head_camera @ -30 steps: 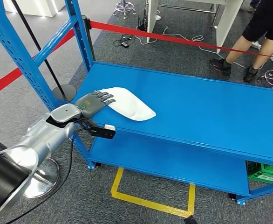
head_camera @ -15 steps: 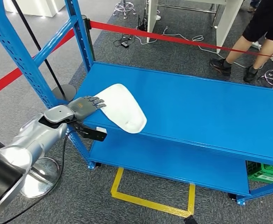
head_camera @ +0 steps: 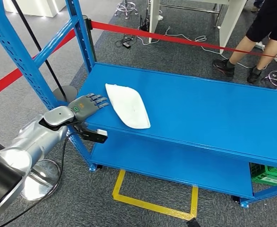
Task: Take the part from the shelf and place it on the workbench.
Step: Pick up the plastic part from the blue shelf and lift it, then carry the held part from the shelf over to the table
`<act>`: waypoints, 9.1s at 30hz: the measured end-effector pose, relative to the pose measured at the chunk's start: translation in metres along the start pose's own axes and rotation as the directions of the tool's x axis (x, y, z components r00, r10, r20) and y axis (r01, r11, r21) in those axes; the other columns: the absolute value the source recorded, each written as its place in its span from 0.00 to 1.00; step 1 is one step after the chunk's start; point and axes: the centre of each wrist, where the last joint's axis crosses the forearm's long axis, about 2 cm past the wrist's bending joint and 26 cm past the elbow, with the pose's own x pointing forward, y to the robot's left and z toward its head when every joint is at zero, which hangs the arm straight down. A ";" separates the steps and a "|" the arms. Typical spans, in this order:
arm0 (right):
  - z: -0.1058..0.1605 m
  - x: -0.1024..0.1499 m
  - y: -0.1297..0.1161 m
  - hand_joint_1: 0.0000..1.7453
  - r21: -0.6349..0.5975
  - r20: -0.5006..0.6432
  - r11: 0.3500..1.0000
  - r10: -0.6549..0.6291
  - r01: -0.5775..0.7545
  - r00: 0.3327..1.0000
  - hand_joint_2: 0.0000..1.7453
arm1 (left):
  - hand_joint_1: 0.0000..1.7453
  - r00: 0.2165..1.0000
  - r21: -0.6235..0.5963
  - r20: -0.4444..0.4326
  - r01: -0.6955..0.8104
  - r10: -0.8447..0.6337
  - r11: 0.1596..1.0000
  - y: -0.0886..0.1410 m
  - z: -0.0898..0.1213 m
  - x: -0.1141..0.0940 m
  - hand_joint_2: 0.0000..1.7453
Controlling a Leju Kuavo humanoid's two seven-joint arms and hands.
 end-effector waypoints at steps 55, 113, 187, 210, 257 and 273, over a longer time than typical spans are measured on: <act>0.000 0.002 0.000 0.00 0.024 0.029 1.000 0.019 -0.020 0.999 1.00 | 0.38 0.996 -0.019 0.088 0.024 -0.022 1.000 -0.003 -0.002 0.008 1.00; 0.001 0.008 -0.004 0.00 0.024 0.038 1.000 0.019 -0.020 0.999 1.00 | 0.00 0.956 -0.020 0.291 0.038 -0.031 0.999 0.005 -0.023 0.062 1.00; 0.001 0.009 -0.004 0.00 0.026 0.048 0.999 0.028 -0.030 0.998 1.00 | 1.00 0.980 0.013 0.196 -0.023 0.020 1.000 -0.011 -0.013 0.047 1.00; 0.002 0.006 0.001 0.00 0.012 0.037 1.000 0.007 -0.008 0.999 1.00 | 1.00 0.366 0.374 0.560 -0.912 0.743 0.168 0.028 -0.032 0.103 1.00; 0.006 -0.001 0.013 0.00 -0.069 0.171 0.962 -0.249 0.264 0.953 1.00 | 1.00 -0.308 -0.210 0.915 -0.915 0.261 -0.345 0.041 0.094 0.245 1.00; 0.005 -0.005 0.016 0.00 0.018 0.247 0.938 -0.340 0.347 0.907 1.00 | 1.00 -0.333 -0.247 0.902 -0.920 0.276 -0.304 0.020 0.116 0.247 1.00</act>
